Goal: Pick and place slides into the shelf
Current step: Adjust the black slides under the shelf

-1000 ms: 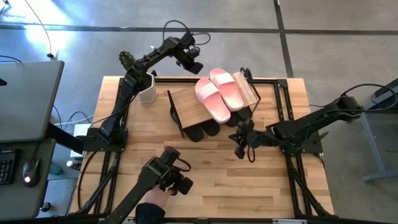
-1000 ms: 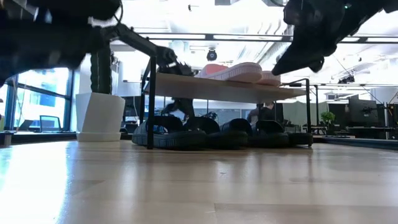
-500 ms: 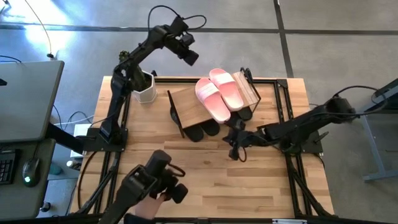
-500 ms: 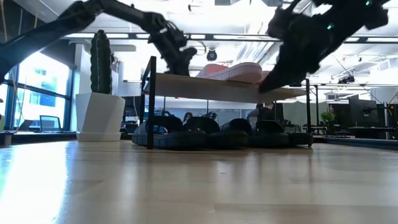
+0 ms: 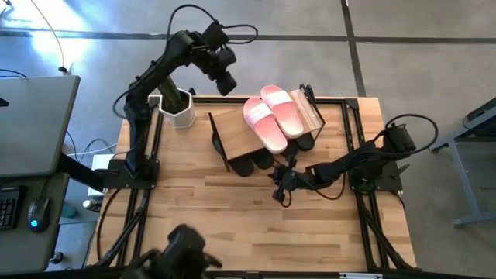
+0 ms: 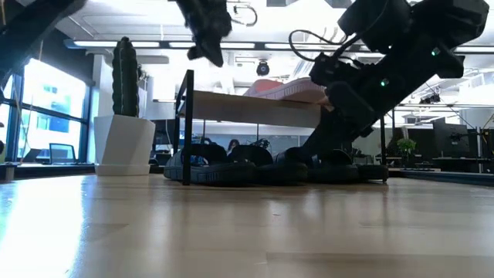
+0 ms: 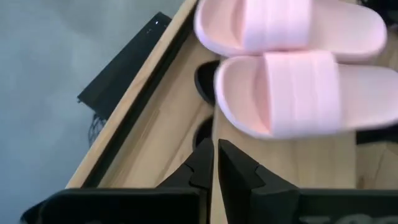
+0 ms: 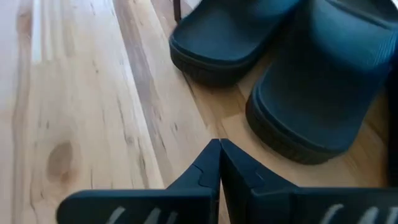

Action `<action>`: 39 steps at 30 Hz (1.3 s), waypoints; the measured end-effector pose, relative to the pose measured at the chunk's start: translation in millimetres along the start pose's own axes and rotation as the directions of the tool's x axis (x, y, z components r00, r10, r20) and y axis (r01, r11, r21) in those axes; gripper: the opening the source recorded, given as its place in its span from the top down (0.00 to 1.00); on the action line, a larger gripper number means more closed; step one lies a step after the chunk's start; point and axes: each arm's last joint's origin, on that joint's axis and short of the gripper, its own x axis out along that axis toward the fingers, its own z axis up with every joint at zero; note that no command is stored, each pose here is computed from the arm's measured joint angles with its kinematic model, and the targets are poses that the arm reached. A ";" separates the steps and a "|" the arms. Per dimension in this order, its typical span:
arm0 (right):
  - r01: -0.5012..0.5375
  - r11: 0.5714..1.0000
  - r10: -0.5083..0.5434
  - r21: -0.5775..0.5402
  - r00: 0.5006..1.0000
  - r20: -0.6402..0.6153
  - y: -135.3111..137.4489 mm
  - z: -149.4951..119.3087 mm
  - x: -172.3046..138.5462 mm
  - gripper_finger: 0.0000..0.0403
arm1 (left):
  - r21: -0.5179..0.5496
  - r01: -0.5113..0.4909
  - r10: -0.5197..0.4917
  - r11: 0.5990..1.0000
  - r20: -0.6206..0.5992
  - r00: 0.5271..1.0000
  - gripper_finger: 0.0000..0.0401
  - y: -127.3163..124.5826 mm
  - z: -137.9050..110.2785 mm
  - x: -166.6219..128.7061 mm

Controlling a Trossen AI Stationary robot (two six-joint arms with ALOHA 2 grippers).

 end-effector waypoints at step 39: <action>-0.122 0.982 0.116 0.142 0.992 0.052 -35.2 -62.1 -119.1 1.00 | -0.641 -0.023 0.125 0.768 0.114 0.986 0.97 -152.0 -264.3 62.8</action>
